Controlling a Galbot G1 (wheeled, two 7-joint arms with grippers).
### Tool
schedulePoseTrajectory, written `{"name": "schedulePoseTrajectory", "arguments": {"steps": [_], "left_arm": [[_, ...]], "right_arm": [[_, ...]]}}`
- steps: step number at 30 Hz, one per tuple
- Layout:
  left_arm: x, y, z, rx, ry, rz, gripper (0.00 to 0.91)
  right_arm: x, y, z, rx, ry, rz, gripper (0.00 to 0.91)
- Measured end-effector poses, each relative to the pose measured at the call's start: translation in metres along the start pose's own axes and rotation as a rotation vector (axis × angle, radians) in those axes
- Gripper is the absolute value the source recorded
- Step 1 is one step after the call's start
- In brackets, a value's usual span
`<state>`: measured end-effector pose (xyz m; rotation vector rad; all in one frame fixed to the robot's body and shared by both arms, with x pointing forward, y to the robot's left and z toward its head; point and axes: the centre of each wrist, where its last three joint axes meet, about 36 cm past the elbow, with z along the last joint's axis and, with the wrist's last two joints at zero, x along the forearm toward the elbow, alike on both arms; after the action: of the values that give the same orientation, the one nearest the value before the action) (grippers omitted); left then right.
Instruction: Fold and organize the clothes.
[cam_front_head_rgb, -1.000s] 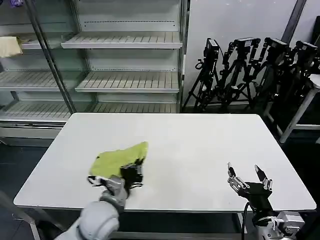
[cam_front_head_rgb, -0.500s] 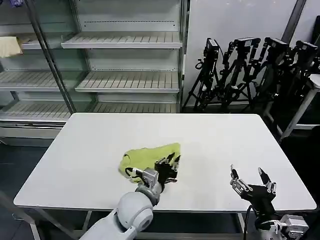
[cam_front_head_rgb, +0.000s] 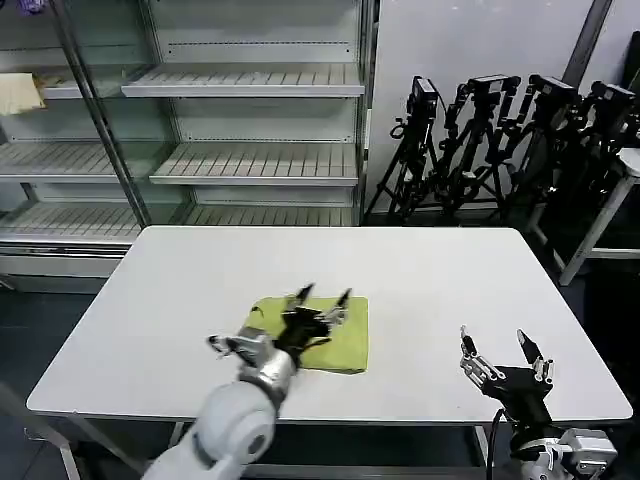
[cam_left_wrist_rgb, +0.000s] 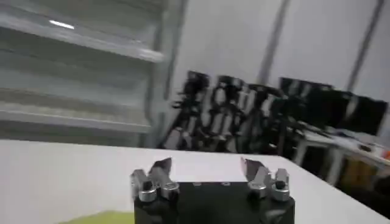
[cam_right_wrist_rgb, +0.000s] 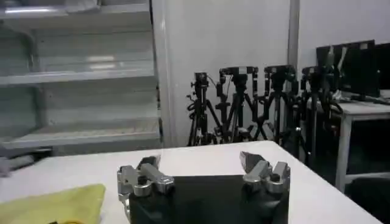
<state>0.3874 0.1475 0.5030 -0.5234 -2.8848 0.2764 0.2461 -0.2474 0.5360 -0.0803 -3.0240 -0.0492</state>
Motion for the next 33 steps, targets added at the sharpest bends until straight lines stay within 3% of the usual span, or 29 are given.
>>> {"name": "schedulePoseTrajectory", "arguments": {"steps": [7, 18, 26, 33], "left_arm": [[0.05, 0.048, -0.004, 0.061, 0.055, -0.158, 0.907], [0.094, 0.066, 0.013, 0.08, 0.182, -0.238, 0.907], [0.095, 0.07, 0.027, -0.066, 0.211, -0.27, 0.907], [0.088, 0.07, 0.038, -0.262, 0.141, -0.31, 0.907]], "right_arm": [[-0.003, 0.002, 0.001, 0.013, -0.001, -0.021, 0.907], [-0.005, 0.003, 0.001, 0.015, -0.008, -0.028, 0.907], [-0.002, 0.002, 0.0, 0.017, -0.013, -0.021, 0.907], [0.001, 0.0, -0.002, 0.019, -0.017, -0.011, 0.907]]}}
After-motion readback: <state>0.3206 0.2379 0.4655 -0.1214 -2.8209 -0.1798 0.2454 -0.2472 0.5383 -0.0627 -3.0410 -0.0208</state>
